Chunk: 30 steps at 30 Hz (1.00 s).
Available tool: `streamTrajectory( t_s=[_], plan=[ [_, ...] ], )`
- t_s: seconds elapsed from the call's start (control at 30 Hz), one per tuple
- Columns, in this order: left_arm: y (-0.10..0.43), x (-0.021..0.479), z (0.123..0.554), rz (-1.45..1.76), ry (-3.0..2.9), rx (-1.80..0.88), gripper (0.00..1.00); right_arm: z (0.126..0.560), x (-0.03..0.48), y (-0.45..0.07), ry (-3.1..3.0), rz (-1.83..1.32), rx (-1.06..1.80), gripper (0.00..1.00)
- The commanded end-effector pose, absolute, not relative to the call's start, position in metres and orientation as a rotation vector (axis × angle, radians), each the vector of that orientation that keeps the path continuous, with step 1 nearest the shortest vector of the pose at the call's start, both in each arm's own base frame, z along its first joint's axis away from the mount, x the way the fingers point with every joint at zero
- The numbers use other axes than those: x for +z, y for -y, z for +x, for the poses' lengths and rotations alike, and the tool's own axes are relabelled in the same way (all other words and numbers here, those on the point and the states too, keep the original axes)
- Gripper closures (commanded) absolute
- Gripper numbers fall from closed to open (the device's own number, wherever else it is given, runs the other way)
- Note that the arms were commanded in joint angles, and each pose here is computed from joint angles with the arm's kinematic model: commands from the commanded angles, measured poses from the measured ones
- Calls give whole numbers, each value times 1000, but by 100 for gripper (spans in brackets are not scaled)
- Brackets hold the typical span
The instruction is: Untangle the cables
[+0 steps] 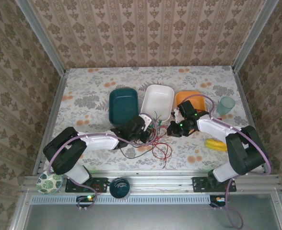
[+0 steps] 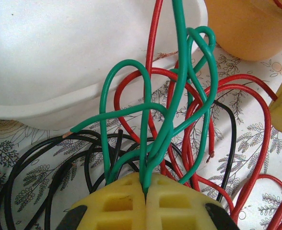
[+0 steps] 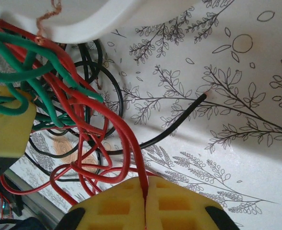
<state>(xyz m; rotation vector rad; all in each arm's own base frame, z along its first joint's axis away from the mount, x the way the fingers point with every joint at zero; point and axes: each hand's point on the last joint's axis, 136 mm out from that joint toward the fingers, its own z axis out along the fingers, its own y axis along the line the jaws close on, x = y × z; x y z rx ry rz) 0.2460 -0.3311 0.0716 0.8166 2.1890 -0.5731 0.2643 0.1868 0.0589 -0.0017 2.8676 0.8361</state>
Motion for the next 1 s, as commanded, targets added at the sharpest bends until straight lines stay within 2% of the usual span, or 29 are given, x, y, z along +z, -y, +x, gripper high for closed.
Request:
streamTrajectory(
  t_s=[0.0,0.27,0.53,0.73,0.97],
  plan=[
    [322,56,244,838,-2249,-513,100,283,91,-175,-2751,7,711,99],
    [322,50,243,854,-2266,-506,100,323,228,-118,-2268,144,443,100],
    [319,44,241,848,-2278,-498,100,333,337,-80,-1896,252,467,100],
    [315,38,240,825,-2291,-496,100,331,378,-73,-1728,284,579,100],
    [317,45,236,837,-2250,-523,100,323,374,-113,-1775,105,782,100]
  ],
)
